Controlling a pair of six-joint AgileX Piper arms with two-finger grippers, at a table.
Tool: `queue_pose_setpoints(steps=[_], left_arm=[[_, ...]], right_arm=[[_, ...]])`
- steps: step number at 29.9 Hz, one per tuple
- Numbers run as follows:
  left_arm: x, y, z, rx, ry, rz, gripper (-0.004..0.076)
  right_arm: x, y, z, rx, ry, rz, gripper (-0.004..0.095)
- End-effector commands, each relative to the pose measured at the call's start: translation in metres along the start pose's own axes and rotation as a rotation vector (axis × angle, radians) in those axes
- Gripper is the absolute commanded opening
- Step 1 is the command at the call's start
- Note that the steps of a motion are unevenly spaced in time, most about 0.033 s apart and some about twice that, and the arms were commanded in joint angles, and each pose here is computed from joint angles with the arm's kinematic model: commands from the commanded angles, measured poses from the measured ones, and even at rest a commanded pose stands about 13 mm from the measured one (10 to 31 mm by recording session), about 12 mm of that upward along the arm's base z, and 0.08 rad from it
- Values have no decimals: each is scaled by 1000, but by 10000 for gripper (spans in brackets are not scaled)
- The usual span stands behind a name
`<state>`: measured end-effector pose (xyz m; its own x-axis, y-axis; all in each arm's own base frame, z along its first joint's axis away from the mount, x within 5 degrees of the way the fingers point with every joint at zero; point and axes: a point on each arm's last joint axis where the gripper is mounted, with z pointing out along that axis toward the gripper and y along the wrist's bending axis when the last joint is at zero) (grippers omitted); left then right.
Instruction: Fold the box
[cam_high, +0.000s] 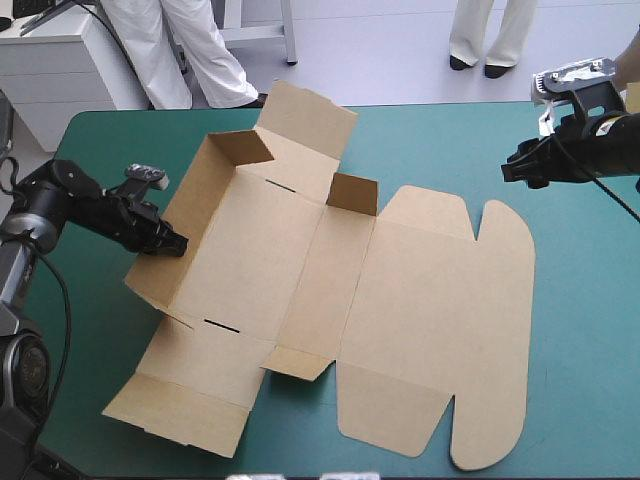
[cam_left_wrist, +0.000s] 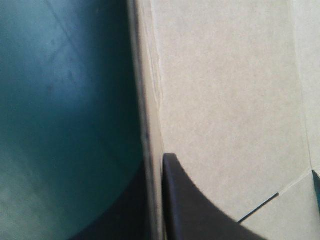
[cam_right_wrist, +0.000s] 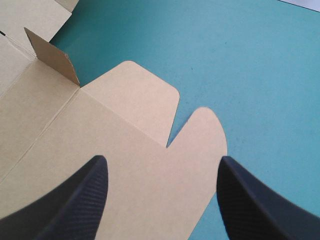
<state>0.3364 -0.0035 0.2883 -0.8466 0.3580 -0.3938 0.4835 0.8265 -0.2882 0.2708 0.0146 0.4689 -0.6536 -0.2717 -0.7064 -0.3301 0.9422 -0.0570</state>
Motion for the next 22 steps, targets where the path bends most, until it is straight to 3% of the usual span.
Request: queue_pose_setpoints(steps=[1, 5, 15, 22], left_arm=[[-21, -32, -25, -11, 3, 226, -32], [-51, -48, -29, -90, -76, 409, -32], [-123, -104, -40, -349, -453, 853, -32], [-146, -144, -38, -559, -582, 1178, -27]], right_arm=[[-1, 3, -23, 29, -56, 3, 574], [-1, 3, -24, 27, -59, 7, 572], [-1, 4, -26, 28, -65, 32, 572], [-1, 4, -26, 27, -65, 67, 572]])
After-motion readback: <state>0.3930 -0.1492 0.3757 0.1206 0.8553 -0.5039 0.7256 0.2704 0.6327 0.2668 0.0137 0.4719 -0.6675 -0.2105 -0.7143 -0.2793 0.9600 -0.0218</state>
